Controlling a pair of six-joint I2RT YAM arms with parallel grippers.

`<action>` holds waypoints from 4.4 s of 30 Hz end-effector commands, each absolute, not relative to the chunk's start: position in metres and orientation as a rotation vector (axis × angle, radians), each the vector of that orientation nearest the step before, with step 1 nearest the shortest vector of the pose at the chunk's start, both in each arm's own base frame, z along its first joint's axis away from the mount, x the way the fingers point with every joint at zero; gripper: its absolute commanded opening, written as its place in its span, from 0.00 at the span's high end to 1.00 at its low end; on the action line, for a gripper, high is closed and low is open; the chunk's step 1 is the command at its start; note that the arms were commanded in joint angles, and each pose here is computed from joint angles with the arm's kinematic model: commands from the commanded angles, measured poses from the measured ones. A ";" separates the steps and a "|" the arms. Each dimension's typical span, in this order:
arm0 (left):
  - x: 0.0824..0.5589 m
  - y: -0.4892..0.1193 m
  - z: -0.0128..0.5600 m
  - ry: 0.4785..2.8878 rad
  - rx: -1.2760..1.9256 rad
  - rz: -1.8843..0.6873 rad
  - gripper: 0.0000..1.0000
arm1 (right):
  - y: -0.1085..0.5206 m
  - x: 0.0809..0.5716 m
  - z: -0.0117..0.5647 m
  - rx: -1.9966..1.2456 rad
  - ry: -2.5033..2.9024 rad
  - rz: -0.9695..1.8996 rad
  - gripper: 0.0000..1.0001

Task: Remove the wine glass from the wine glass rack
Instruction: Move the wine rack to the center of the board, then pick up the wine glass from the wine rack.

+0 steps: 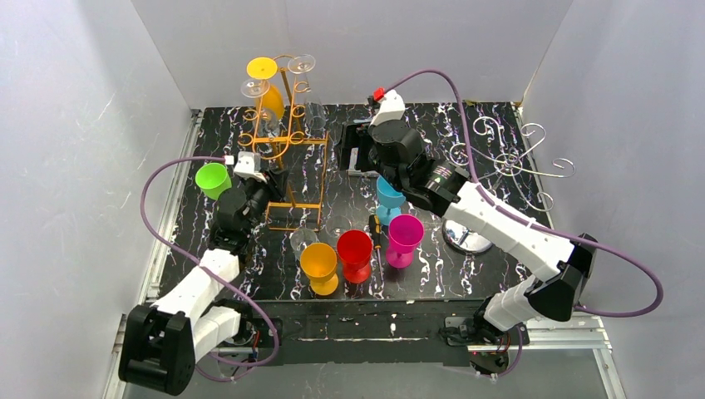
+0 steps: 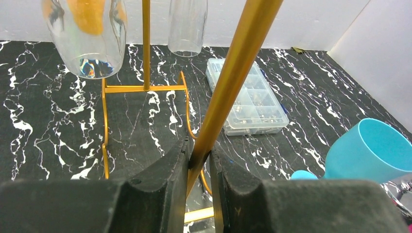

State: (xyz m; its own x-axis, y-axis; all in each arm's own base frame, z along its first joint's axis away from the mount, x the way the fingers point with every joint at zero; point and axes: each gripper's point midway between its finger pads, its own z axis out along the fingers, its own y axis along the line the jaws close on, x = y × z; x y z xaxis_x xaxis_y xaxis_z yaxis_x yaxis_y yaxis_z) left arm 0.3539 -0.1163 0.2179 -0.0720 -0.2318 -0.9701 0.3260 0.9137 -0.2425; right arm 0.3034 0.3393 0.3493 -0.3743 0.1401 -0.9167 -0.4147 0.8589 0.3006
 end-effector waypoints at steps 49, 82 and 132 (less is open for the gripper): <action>0.299 -0.091 0.242 1.594 -0.151 -0.495 0.02 | 0.337 0.296 0.368 -0.143 1.825 0.697 0.04; 0.173 -0.052 0.324 1.896 -0.190 -0.401 0.02 | 0.391 0.316 0.415 -0.189 1.840 0.890 0.01; 0.291 -0.096 0.455 1.855 -0.188 -0.561 0.02 | 0.437 0.488 0.397 0.426 1.723 1.245 0.53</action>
